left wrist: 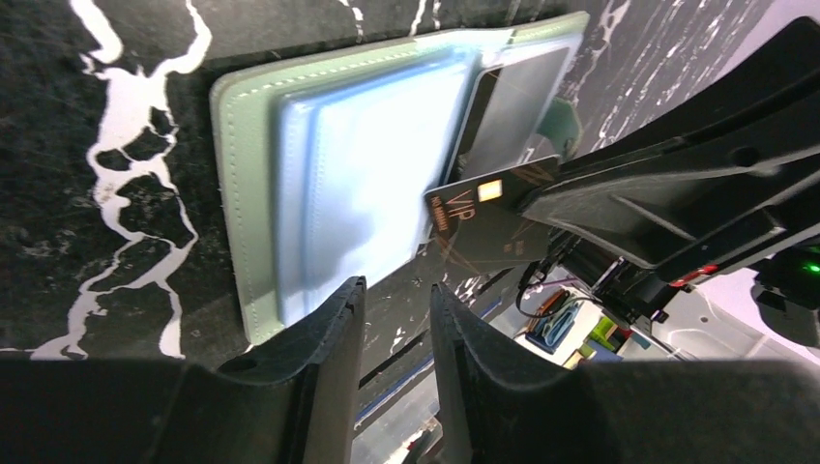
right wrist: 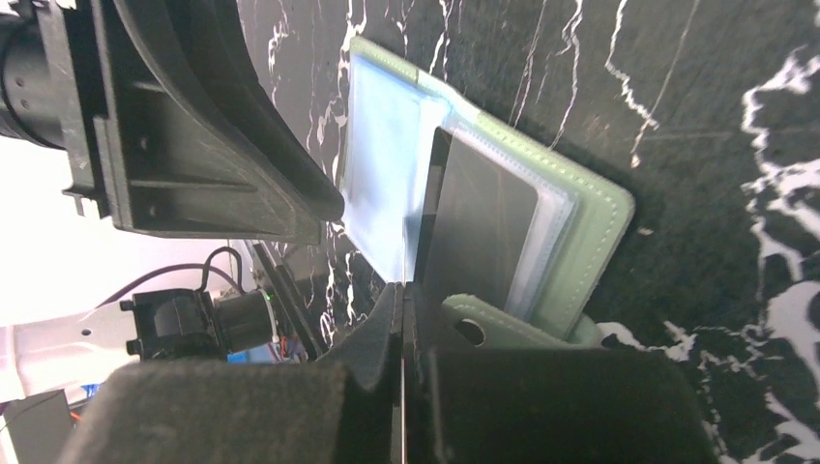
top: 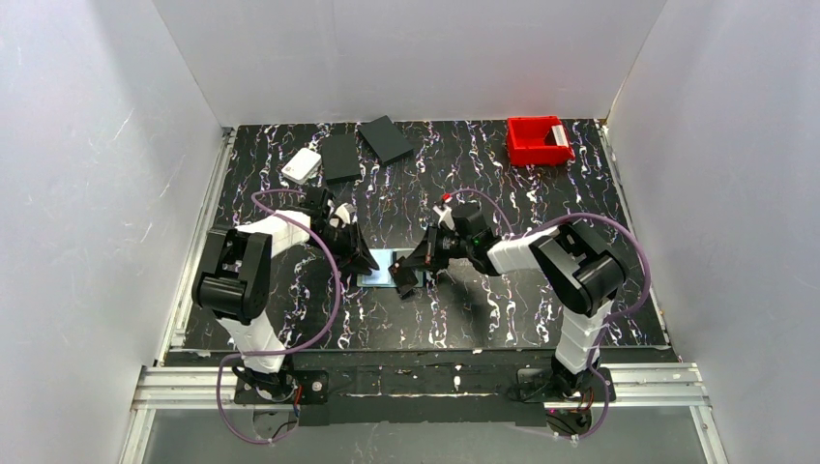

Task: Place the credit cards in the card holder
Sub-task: Insert the credit card into the card holder.

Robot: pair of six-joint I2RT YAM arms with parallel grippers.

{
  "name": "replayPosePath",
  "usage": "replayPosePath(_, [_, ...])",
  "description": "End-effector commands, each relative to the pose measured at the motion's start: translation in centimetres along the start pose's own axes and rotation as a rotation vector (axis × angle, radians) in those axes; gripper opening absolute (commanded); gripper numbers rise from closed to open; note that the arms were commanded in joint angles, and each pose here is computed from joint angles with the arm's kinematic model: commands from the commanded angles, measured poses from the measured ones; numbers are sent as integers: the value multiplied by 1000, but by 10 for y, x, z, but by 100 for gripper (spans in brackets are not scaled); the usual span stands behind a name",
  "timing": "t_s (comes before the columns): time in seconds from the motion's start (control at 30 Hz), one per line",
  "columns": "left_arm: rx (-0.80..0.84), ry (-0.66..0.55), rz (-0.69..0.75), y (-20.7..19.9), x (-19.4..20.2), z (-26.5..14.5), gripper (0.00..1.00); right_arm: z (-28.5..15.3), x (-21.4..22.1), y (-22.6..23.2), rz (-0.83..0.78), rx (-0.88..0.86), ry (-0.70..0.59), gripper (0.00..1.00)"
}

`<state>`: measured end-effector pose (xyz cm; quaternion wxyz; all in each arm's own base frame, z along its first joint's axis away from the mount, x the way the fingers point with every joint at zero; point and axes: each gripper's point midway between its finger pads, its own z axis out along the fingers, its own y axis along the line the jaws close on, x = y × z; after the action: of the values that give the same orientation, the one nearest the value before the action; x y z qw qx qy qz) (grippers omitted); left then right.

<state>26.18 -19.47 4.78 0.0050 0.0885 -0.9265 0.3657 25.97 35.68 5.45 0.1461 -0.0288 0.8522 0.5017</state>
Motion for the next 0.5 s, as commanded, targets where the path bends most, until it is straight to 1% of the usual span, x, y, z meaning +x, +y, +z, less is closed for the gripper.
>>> replayPosePath(0.0, [-30,5,20,6,-1,0,28,2,-25,11,-69,-59,-50,1])
replayPosePath(0.2, [-92,24,-11,20,2,5,20,-2,-25,3,-72,-38,-48,1])
replayPosePath(0.47, [-119,43,-34,30,6,9,17,3,-24,8,-58,-106,-45,1])
